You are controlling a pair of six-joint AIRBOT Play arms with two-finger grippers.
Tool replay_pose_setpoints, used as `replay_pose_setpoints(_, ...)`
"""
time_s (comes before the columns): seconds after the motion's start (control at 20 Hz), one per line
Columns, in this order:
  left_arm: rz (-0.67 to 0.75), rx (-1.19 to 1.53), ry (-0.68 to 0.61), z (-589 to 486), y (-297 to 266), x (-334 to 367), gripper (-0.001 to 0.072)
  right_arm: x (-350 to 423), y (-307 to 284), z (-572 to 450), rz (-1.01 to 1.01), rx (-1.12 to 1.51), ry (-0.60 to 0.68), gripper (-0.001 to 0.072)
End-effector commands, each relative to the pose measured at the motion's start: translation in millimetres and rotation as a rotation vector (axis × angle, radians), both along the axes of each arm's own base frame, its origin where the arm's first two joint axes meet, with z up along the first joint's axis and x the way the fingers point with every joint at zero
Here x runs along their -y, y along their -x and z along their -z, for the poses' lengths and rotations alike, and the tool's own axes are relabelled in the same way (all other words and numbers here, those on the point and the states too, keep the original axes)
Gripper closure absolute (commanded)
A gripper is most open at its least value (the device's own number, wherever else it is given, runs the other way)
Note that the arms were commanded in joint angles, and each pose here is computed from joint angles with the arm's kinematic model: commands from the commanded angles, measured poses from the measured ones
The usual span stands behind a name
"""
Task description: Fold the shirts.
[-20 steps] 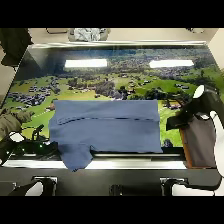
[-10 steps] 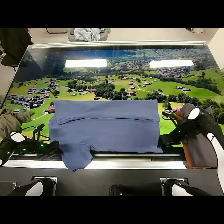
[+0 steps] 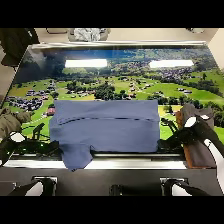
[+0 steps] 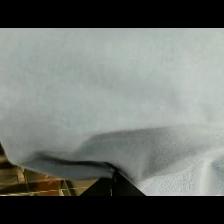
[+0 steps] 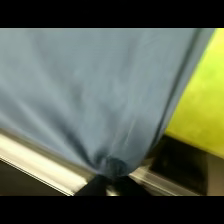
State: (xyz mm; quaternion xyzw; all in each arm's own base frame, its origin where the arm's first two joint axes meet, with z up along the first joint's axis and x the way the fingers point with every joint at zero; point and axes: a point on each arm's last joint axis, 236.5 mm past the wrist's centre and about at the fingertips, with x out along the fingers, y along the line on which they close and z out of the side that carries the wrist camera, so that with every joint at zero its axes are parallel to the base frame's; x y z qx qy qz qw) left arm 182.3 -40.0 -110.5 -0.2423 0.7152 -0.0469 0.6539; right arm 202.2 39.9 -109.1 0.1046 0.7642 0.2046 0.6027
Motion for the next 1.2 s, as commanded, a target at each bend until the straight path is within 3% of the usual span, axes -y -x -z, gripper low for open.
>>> replay_pose_setpoints(0.0, 0.020, 0.011, -0.001, -0.3, -0.4, -0.6, 0.0678, 0.7, -13.0, 8.3, 0.068, 0.043, 0.024, 0.0676)
replay_pose_setpoints(0.3, 0.039, 0.212, -0.056, -55.2, -49.9, -14.1, 0.0681, -1.0, -15.8, -19.8, -0.087, 0.135, -0.020, 0.0679)
replay_pose_setpoints(0.55, -0.024, 0.478, -0.111, -143.4, -121.2, -30.0, 0.0684, 13.0, -100.9, -89.1, -0.077, 0.438, 0.043, 0.0679)
replay_pose_setpoints(0.9, 0.003, 0.448, -0.040, -136.0, -222.8, -35.4, 0.0684, 0.1, -233.2, -85.6, -0.118, 0.552, 0.129, 0.0678)
replay_pose_setpoints(1.15, 0.043, 0.345, 0.003, -87.1, -266.1, -29.2, 0.0682, 3.7, -249.7, -42.6, -0.094, 0.449, 0.129, 0.0677)
